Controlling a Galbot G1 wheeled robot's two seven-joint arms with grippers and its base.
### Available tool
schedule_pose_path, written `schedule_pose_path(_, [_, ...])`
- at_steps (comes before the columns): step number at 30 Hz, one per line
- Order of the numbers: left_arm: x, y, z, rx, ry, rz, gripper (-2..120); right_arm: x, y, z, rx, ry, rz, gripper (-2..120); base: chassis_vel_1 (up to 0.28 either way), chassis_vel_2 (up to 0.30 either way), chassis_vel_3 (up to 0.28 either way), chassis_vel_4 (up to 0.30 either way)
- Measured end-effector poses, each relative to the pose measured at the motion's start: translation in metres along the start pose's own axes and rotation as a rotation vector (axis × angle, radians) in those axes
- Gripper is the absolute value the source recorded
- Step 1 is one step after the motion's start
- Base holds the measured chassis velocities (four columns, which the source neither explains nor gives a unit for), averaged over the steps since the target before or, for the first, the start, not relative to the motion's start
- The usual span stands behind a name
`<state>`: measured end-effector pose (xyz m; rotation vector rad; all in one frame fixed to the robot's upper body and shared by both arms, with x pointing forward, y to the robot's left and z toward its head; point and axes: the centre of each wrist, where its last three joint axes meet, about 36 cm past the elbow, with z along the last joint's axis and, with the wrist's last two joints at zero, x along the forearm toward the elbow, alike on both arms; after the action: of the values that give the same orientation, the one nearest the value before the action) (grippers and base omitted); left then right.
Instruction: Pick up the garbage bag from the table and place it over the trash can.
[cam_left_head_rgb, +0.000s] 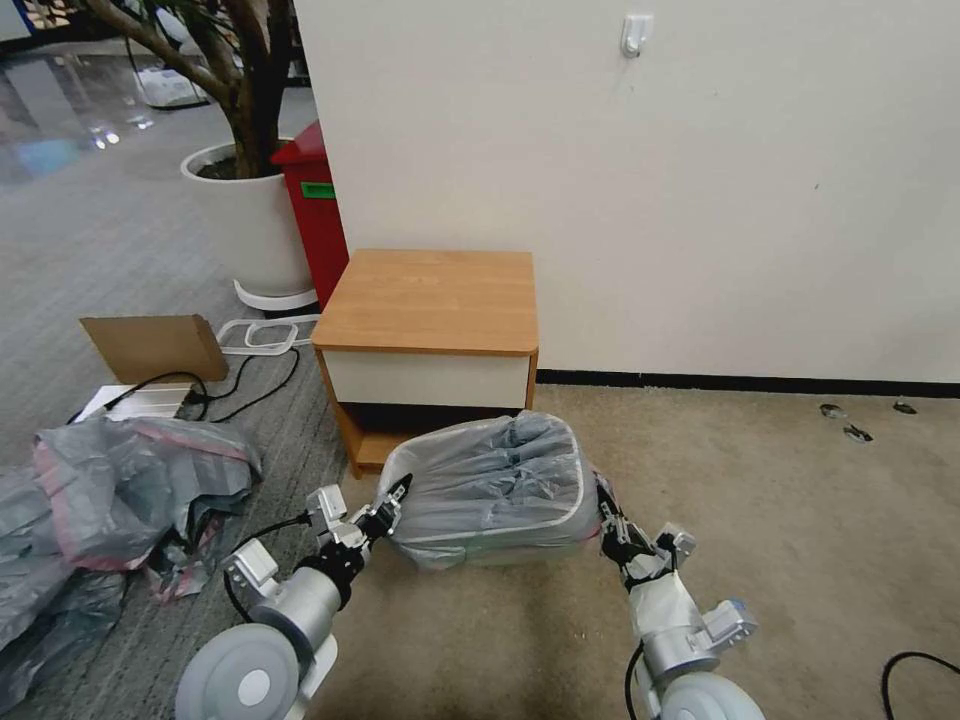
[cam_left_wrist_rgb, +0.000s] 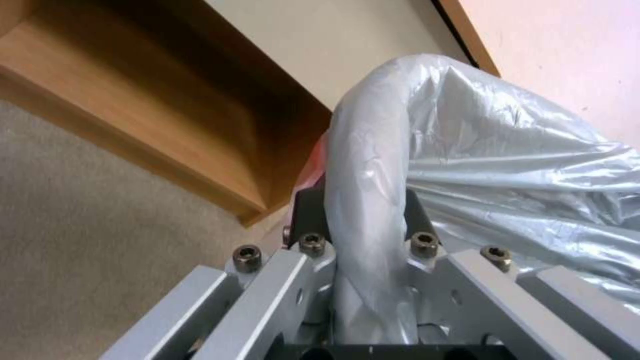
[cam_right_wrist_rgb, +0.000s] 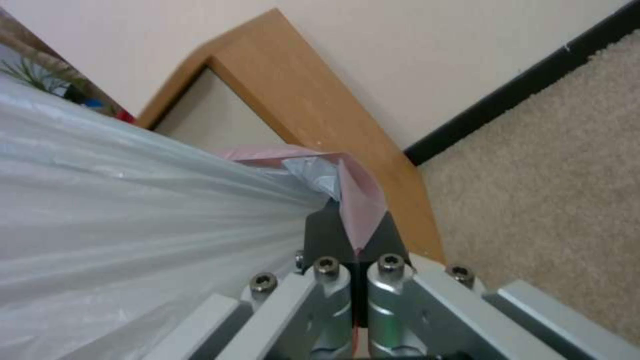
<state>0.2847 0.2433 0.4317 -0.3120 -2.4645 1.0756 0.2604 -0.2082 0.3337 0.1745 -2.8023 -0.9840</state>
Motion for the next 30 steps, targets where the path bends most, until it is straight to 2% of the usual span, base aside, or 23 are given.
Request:
schedule_pose_path(1, [0.000, 0.000, 0.000, 0.000, 0.000, 0.000, 7, 0.000, 0.000, 0.000, 0.000, 0.000, 0.000, 0, 0.000, 0.000, 0.000, 0.000])
schedule_pose_path(3, [0.000, 0.002, -0.003, -0.014, -0.002, -0.007, 7, 0.008, 0.005, -0.011, -0.008, -0.007, -0.014, 10, 0.000, 0.000, 0.000, 0.000])
schedule_pose_path(7, [-0.002, 0.005, -0.007, -0.041, -0.004, -0.032, 6, 0.018, 0.007, -0.021, -0.036, -0.011, -0.025, 20, 0.000, 0.000, 0.000, 0.000])
schedule_pose_path(9, [-0.003, 0.007, -0.011, -0.081, -0.008, -0.059, 6, 0.029, 0.012, -0.033, -0.111, -0.016, -0.046, 32, 0.000, 0.000, 0.000, 0.000])
schedule_pose_path(12, [-0.004, 0.008, -0.013, -0.111, -0.009, -0.078, 6, 0.035, 0.020, -0.047, -0.173, -0.036, -0.065, 40, 0.000, 0.000, 0.000, 0.000])
schedule_pose_path(15, [-0.003, 0.008, -0.014, -0.176, -0.007, -0.104, 6, 0.034, 0.034, -0.075, -0.181, -0.065, -0.112, 53, 0.000, 0.000, 0.000, 0.000])
schedule_pose_path(16, [-0.003, 0.008, -0.014, -0.176, -0.007, -0.104, 6, 0.034, 0.034, -0.075, -0.181, -0.065, -0.112, 53, 0.000, 0.000, 0.000, 0.000])
schedule_pose_path(19, [-0.001, 0.004, -0.007, -0.307, -0.005, -0.134, 6, 0.021, 0.062, -0.117, -0.028, -0.089, -0.254, 68, 0.000, 0.000, 0.000, 0.000])
schedule_pose_path(20, [-0.001, 0.004, -0.007, -0.307, -0.005, -0.134, 6, 0.021, 0.062, -0.117, -0.028, -0.089, -0.254, 68, 0.000, 0.000, 0.000, 0.000])
schedule_pose_path(21, [-0.001, 0.001, -0.004, -0.352, -0.007, -0.140, 6, 0.015, 0.072, -0.130, 0.062, -0.070, -0.315, 74, 0.000, 0.000, 0.000, 0.000])
schedule_pose_path(23, [-0.001, -0.003, 0.000, -0.430, -0.010, -0.143, 6, 0.001, 0.093, -0.149, 0.263, 0.005, -0.417, 78, 0.000, 0.000, 0.000, 0.000])
schedule_pose_path(24, [-0.001, -0.003, 0.000, -0.430, -0.010, -0.143, 6, 0.001, 0.093, -0.149, 0.263, 0.005, -0.417, 78, 0.000, 0.000, 0.000, 0.000])
schedule_pose_path(27, [-0.002, -0.009, 0.004, -0.488, -0.012, -0.129, 6, -0.023, 0.127, -0.161, 0.515, 0.157, -0.557, 67, 0.000, 0.000, 0.000, 0.000])
schedule_pose_path(28, [-0.002, -0.009, 0.004, -0.488, -0.012, -0.129, 6, -0.023, 0.127, -0.161, 0.515, 0.157, -0.557, 67, 0.000, 0.000, 0.000, 0.000])
schedule_pose_path(29, [-0.002, -0.010, 0.005, -0.497, -0.014, -0.125, 6, -0.027, 0.133, -0.159, 0.560, 0.182, -0.585, 61, 0.000, 0.000, 0.000, 0.000])
schedule_pose_path(30, [-0.002, -0.013, 0.006, -0.517, -0.019, -0.120, 6, -0.037, 0.141, -0.152, 0.671, 0.227, -0.625, 56, 0.000, 0.000, 0.000, 0.000])
